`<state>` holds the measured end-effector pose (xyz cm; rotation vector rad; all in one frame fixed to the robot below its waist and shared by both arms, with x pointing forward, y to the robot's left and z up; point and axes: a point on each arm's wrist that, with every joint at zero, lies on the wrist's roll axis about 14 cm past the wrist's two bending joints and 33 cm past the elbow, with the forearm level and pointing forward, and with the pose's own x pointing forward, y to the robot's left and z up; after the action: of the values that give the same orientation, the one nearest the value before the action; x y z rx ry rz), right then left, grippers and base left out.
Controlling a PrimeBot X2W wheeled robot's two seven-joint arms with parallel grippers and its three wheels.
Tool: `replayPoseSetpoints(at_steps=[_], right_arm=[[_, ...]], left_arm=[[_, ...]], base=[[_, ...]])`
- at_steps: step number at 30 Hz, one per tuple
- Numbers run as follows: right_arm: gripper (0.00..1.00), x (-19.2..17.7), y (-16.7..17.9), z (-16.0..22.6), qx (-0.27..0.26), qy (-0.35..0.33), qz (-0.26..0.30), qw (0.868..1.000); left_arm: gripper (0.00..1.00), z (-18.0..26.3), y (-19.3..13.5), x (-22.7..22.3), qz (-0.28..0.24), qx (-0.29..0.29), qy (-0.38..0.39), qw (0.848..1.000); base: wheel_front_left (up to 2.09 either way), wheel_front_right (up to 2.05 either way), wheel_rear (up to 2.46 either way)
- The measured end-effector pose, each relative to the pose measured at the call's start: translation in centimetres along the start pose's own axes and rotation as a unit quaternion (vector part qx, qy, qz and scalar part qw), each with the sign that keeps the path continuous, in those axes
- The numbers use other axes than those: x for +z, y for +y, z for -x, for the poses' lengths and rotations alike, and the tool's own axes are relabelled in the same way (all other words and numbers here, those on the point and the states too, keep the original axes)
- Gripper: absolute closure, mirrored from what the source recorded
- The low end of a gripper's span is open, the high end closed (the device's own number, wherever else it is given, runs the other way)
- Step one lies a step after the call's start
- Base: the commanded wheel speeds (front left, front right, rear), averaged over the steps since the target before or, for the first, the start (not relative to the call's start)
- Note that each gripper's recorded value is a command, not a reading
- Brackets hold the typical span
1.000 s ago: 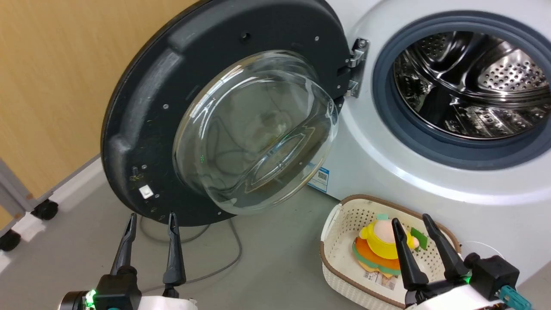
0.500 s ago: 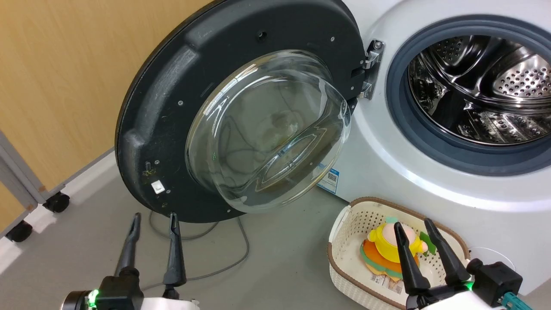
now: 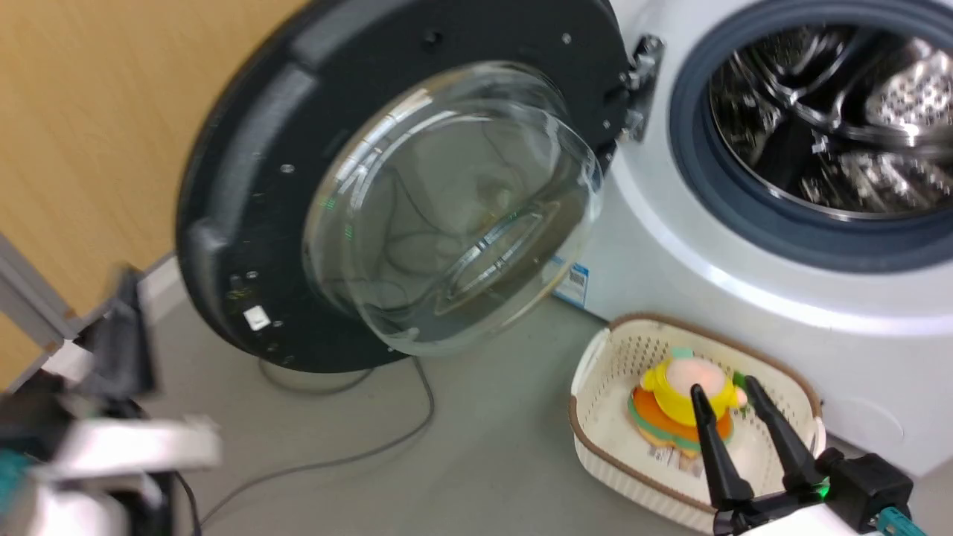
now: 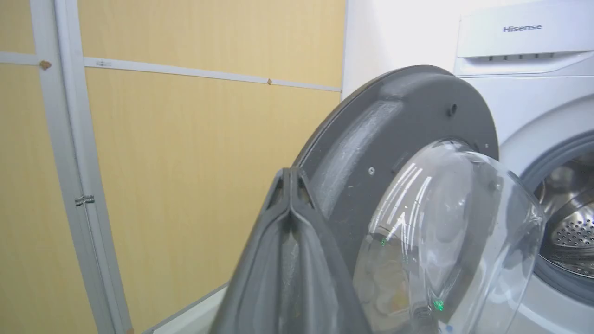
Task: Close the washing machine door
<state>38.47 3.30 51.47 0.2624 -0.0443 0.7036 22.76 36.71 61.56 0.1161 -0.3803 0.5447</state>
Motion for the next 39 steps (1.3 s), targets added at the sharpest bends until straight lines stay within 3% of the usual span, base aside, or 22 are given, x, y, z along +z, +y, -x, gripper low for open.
replayPoseSetpoints(at_steps=[5,7,10,13,21,29,36,37,39], right_arm=[[0.00,-1.1,-1.8,0.4,-0.018,0.014,-0.004,1.000],[0.00,-1.6,-2.8,0.5,-0.028,0.019,-0.006,0.999],[0.00,-1.8,-3.6,0.5,-0.034,0.020,-0.005,0.999],[0.00,-2.0,-4.1,0.5,-0.038,0.021,-0.005,0.999],[0.00,-2.3,-5.3,0.6,-0.050,0.026,-0.004,0.998],[0.00,-1.8,-5.7,0.5,-0.056,0.018,0.000,0.998],[0.00,-0.7,-5.4,0.5,-0.057,0.005,0.006,0.998],[0.00,0.4,-5.4,0.7,-0.065,-0.009,0.007,0.998],[0.00,0.7,-5.5,0.8,-0.069,-0.012,0.009,0.997]], left_arm=[[1.00,-4.8,3.3,0.7,0.045,0.036,-0.008,0.998],[1.00,-7.5,5.3,0.3,0.121,0.077,0.002,0.990],[1.00,-9.3,6.6,-1.7,0.219,0.116,0.037,0.968],[1.00,-10.6,7.8,-3.4,0.269,0.141,0.068,0.950],[1.00,-11.7,6.8,-8.4,0.443,0.167,0.161,0.866],[1.00,-11.5,2.9,-9.4,0.495,0.103,0.213,0.836],[1.00,-10.4,1.0,-8.7,0.503,0.051,0.241,0.829],[1.00,-8.6,-1.1,-8.4,0.513,0.009,0.263,0.817],[1.00,-8.1,-1.7,-8.4,0.519,0.001,0.267,0.812]], base=[[0.00,0.00,0.00],[0.00,0.00,0.00],[0.00,0.00,0.00],[0.00,0.00,0.00],[0.00,0.00,0.00],[0.00,0.00,0.00],[0.00,0.00,0.00],[0.00,0.00,0.00],[0.00,0.00,0.00]])
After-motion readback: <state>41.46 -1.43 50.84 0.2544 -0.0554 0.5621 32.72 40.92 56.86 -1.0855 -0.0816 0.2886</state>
